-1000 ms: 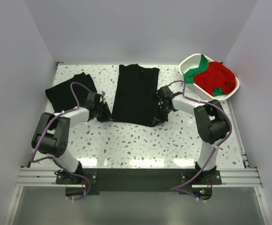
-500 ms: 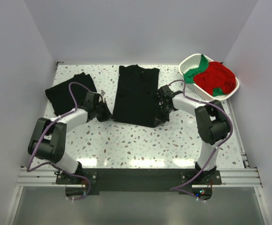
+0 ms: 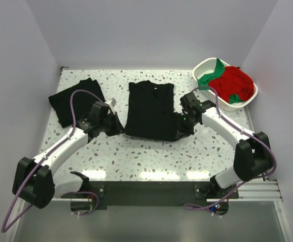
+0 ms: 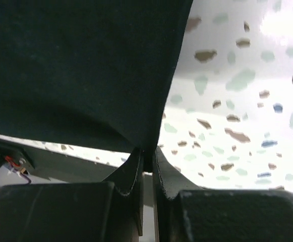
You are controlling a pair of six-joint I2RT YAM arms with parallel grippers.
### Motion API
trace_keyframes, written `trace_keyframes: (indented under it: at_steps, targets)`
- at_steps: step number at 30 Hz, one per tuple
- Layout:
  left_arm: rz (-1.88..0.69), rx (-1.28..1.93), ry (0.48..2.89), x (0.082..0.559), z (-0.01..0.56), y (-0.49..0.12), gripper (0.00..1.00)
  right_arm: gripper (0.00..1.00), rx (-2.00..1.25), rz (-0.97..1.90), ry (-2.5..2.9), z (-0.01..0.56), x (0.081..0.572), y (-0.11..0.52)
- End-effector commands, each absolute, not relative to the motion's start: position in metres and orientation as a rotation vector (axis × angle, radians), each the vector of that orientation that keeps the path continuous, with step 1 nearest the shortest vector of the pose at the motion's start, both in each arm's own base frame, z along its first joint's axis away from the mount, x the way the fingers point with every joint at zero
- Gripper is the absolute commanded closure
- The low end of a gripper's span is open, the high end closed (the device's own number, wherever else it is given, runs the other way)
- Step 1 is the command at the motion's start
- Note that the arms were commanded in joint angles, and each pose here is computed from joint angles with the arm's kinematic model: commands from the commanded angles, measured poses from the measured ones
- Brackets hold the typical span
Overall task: Fold and stack the t-shirts
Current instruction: Fold the tshirt
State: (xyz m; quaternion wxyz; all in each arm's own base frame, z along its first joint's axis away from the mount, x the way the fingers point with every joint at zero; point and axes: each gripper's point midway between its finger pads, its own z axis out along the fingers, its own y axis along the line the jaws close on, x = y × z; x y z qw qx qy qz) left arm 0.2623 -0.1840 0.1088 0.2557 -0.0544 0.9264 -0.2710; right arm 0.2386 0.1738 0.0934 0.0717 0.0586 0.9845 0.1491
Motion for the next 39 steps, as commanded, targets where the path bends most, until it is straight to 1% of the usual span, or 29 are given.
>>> trace_keyframes:
  at_steps: [1,8,12,15,17,25,33,37,39]
  targets:
    - [-0.682,-0.196,2.551,0.239,0.115,-0.169,1.00,1.00,0.186,0.369,3.003,0.104,0.207,0.153]
    - [-0.738,-0.229,2.598,0.193,0.135,-0.166,1.00,1.00,0.215,0.391,3.017,0.127,0.163,0.144]
    - [-0.810,-0.248,2.535,0.191,0.159,-0.170,1.00,1.00,0.272,0.461,2.955,0.148,0.160,0.146]
    - [-0.802,-0.256,2.491,0.205,0.175,-0.172,1.00,1.00,0.296,0.487,2.897,0.163,0.171,0.150]
    - [-0.785,-0.254,2.439,0.219,0.186,-0.173,1.00,1.00,0.310,0.448,2.871,0.164,0.182,0.149]
    - [-0.742,-0.236,2.335,0.274,0.200,-0.186,1.00,1.00,0.319,0.427,2.754,0.174,0.241,0.164]
    - [-0.725,-0.224,2.322,0.320,0.191,-0.194,1.00,1.00,0.358,0.428,2.705,0.173,0.291,0.168]
    - [-0.721,-0.228,2.282,0.344,0.201,-0.187,1.00,1.00,0.359,0.438,2.683,0.177,0.315,0.169]
    - [-0.723,-0.231,2.288,0.354,0.197,-0.186,1.00,1.00,0.365,0.445,2.670,0.181,0.328,0.169]
